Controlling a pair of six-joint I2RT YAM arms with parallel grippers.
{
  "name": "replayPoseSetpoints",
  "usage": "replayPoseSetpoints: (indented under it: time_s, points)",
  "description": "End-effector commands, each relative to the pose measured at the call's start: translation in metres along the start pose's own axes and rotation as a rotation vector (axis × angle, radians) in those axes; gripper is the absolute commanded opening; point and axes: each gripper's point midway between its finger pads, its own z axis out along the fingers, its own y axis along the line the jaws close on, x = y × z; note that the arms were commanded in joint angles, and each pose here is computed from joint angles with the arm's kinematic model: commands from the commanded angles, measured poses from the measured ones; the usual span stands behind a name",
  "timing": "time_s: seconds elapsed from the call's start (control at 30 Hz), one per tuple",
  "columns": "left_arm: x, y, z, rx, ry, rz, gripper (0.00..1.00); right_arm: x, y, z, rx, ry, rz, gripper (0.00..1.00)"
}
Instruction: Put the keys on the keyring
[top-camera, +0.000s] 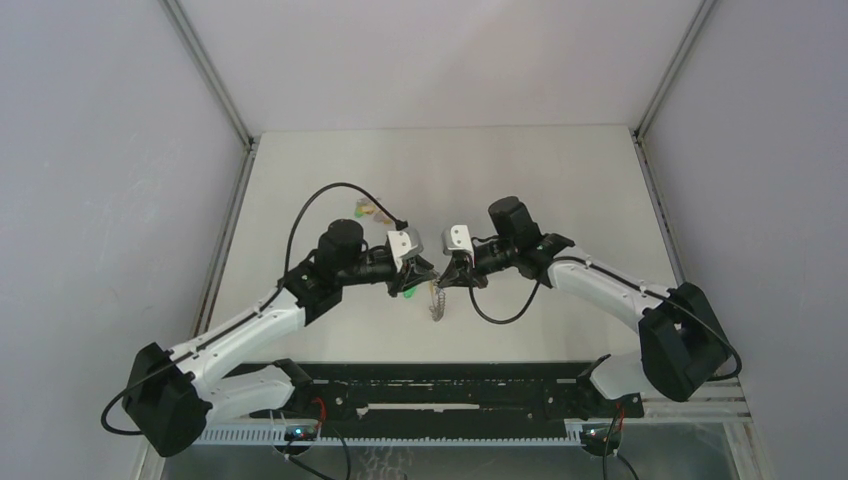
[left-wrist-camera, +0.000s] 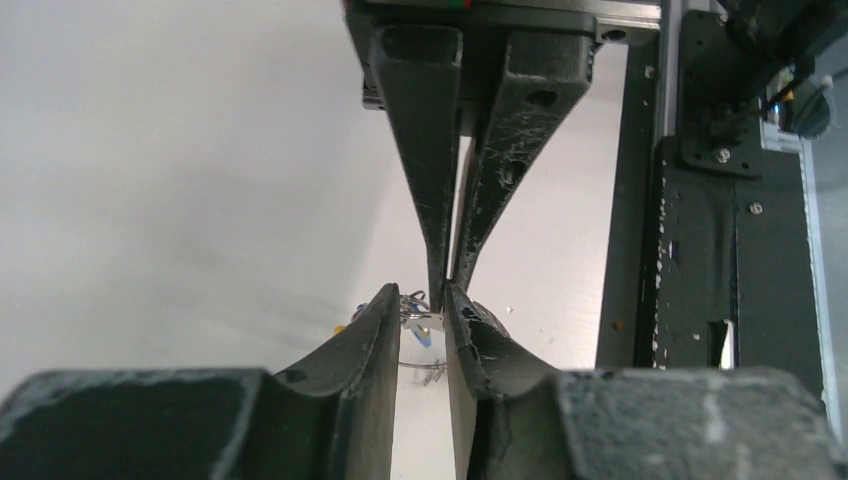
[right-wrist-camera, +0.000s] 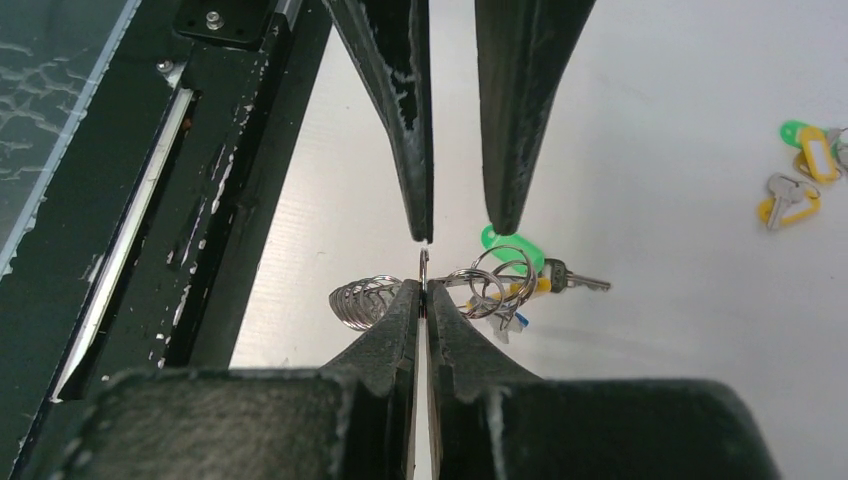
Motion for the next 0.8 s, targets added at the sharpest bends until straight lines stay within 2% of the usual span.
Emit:
replayPoseSetpoints:
  time_s: [0.0, 0.2, 0.47, 0.77]
  points:
    - [-0.019, 0.010, -0.005, -0.085, -0.089, 0.025, 0.30, -0.024, 0.000, -0.011, 0.046, -0.032, -0.074, 0.00]
    - [-0.013, 0.029, -0.011, -0.223, -0.101, -0.028, 0.42, -0.026, 0.001, -0.030, 0.130, -0.034, -0.081, 0.00]
    - [0.009, 0.056, -0.017, -0.415, -0.071, -0.180, 0.49, -0.016, 0.001, -0.047, 0.269, -0.081, -0.074, 0.00]
    - [0.066, 0.072, -0.004, -0.497, 0.184, -0.330, 0.49, -0.009, 0.008, -0.057, 0.386, -0.162, -0.030, 0.00]
